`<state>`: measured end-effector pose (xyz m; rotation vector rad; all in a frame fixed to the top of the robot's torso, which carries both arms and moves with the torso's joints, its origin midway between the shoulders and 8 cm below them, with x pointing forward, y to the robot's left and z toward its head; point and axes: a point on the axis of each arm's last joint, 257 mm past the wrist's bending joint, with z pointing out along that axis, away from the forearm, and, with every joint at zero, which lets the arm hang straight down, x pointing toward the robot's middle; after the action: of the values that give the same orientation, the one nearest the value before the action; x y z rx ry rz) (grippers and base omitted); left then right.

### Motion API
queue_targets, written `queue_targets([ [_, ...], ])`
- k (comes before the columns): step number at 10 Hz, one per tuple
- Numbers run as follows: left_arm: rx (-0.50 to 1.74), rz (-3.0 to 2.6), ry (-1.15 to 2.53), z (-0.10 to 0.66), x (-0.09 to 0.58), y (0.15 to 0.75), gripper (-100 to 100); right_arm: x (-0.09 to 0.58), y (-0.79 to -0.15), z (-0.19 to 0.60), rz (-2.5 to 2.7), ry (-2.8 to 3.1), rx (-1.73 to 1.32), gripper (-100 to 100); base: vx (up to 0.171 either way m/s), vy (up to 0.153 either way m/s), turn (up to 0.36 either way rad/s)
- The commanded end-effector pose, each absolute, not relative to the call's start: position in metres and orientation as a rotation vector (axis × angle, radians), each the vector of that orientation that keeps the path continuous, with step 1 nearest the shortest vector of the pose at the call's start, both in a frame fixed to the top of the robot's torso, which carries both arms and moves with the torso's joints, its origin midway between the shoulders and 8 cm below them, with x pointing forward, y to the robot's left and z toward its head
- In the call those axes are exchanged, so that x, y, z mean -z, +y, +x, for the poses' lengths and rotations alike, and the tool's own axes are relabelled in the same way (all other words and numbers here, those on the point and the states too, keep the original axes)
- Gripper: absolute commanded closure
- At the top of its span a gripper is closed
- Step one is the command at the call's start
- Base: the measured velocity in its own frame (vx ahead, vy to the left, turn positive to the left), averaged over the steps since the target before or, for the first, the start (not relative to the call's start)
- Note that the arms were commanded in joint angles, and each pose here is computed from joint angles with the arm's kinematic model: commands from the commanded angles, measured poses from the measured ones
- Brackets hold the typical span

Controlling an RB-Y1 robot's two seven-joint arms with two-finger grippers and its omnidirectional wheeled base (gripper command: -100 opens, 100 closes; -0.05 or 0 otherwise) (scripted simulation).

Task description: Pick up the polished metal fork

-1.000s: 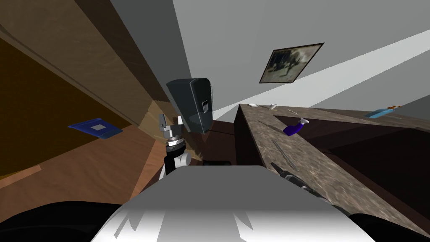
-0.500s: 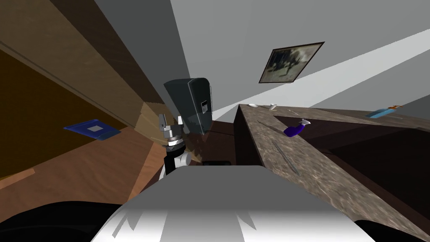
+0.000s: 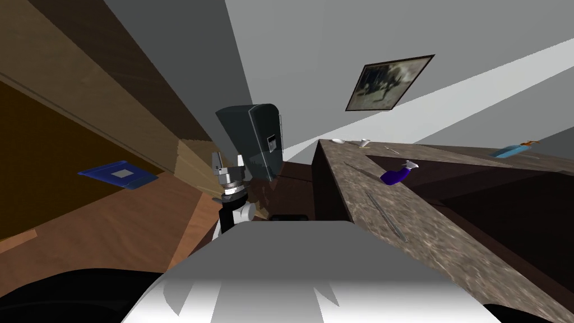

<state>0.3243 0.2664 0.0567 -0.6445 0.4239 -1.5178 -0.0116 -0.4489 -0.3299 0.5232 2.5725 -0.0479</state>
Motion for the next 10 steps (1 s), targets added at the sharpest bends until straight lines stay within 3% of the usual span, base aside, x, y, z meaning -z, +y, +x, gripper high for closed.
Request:
queue_targets([
  [1,1.518,-0.644,0.424,0.324,-0.057,0.266,0,0.334,-0.452,-0.031,0.494,2.644,0.071,-100,0.061,-0.002,-0.004],
  [5,1.518,-0.644,0.424,0.324,-0.057,0.266,0,0.337,-0.449,-0.050,0.463,2.712,0.088,-100,0.036,-0.002,0.001],
  [6,1.518,-0.644,0.424,0.324,-0.057,0.266,0,0.337,-0.450,-0.051,0.461,2.715,0.089,0,0.000,0.000,0.000],
  [7,1.518,-0.644,0.424,0.324,-0.057,0.266,0,0.344,-0.452,-0.053,0.473,2.712,0.091,-100,0.007,0.004,0.068],
  [10,1.518,-0.644,0.424,0.324,-0.057,0.266,0,0.358,-0.457,-0.057,0.496,2.708,0.092,-100,0.012,0.009,0.056],
])
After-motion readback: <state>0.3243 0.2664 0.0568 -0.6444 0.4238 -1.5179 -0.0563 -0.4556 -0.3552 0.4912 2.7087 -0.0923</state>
